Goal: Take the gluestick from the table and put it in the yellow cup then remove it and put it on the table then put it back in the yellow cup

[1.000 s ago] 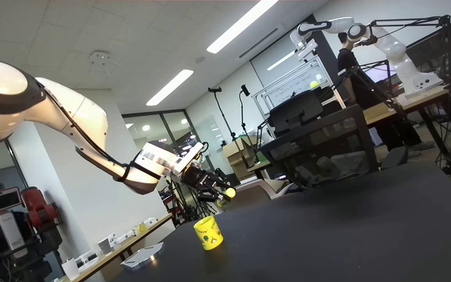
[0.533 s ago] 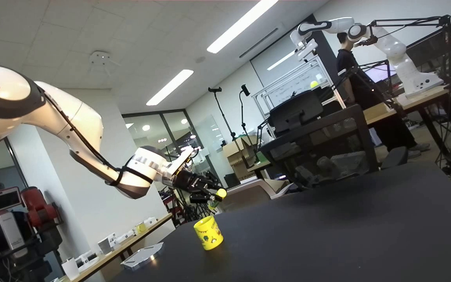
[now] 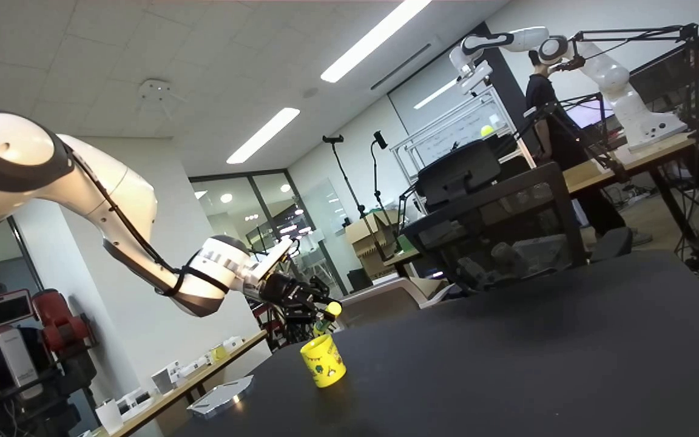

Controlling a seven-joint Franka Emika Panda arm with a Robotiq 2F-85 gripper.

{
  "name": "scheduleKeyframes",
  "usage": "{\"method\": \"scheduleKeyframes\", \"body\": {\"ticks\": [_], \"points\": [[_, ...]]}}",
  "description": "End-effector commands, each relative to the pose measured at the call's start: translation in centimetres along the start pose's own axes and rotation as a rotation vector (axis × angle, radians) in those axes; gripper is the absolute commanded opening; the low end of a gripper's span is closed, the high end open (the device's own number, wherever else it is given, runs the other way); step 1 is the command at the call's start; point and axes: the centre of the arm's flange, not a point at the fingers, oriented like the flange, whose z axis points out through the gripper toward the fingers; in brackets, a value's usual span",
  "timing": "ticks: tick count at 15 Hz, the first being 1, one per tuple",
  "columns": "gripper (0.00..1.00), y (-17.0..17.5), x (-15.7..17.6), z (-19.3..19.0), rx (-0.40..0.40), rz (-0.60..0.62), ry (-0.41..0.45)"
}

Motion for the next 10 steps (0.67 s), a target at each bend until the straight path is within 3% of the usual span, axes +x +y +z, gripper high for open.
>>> {"method": "scheduleKeyframes", "body": {"ticks": [1,6,7,10], "points": [[0.34,0.04,-0.08,0.10,0.001,0.001,-0.001],[0.34,0.07,-0.14,0.17,0.002,0.002,-0.001],[0.09,0.06,-0.14,0.17,0.002,0.002,0.000],[0.09,0.56,0.35,-0.69,-0.025,-0.005,-0.004]]}}
